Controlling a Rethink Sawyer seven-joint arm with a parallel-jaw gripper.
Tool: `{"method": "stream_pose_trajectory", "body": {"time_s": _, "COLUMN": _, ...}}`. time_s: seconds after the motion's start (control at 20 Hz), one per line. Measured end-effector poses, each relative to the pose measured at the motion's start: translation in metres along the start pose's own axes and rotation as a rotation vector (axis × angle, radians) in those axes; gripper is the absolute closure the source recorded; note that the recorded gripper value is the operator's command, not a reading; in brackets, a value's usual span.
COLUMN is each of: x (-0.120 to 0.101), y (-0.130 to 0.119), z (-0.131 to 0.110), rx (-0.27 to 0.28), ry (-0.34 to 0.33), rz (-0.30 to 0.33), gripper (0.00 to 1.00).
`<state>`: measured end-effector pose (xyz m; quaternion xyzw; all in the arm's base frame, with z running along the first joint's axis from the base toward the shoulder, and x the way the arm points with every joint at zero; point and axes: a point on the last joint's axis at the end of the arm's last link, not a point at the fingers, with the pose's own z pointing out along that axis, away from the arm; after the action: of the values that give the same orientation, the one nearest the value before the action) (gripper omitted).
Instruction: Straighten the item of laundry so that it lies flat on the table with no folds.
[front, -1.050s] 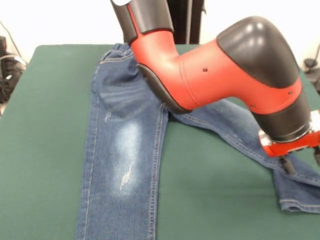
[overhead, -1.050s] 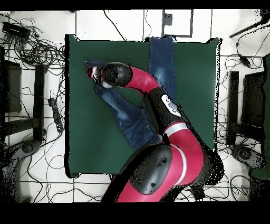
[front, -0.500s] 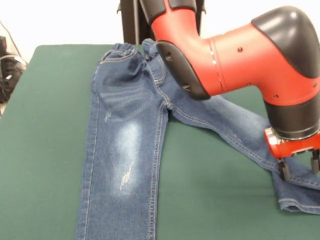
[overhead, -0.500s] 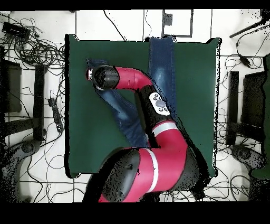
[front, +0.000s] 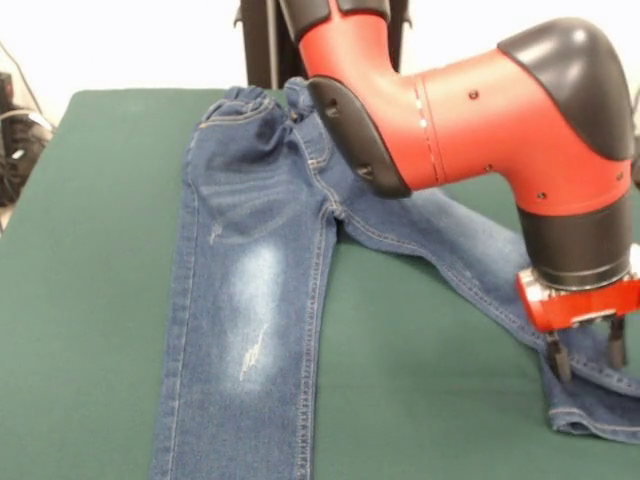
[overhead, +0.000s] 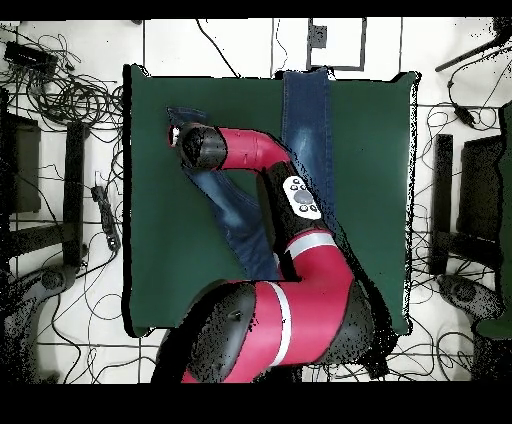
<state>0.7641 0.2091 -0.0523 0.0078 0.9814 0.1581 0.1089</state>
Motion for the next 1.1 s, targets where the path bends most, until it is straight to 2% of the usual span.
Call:
{"method": "stream_pose_trajectory", "body": {"time_s": 0.35, "x": -0.004, "y": -0.016, "z": 0.002, "rx": 0.023, "ry": -0.045, "rz": 0.007, "gripper": 1.0}}
{"method": "stream_pose_trajectory", "body": {"time_s": 0.85, "x": -0.007, "y": -0.021, "z": 0.001, "rx": 0.03, "ry": -0.057, "rz": 0.008, "gripper": 1.0}}
{"method": "stream_pose_trajectory", "body": {"time_s": 1.1, "x": -0.013, "y": -0.03, "z": -0.002, "rx": 0.04, "ry": -0.068, "rz": 0.015, "gripper": 1.0}}
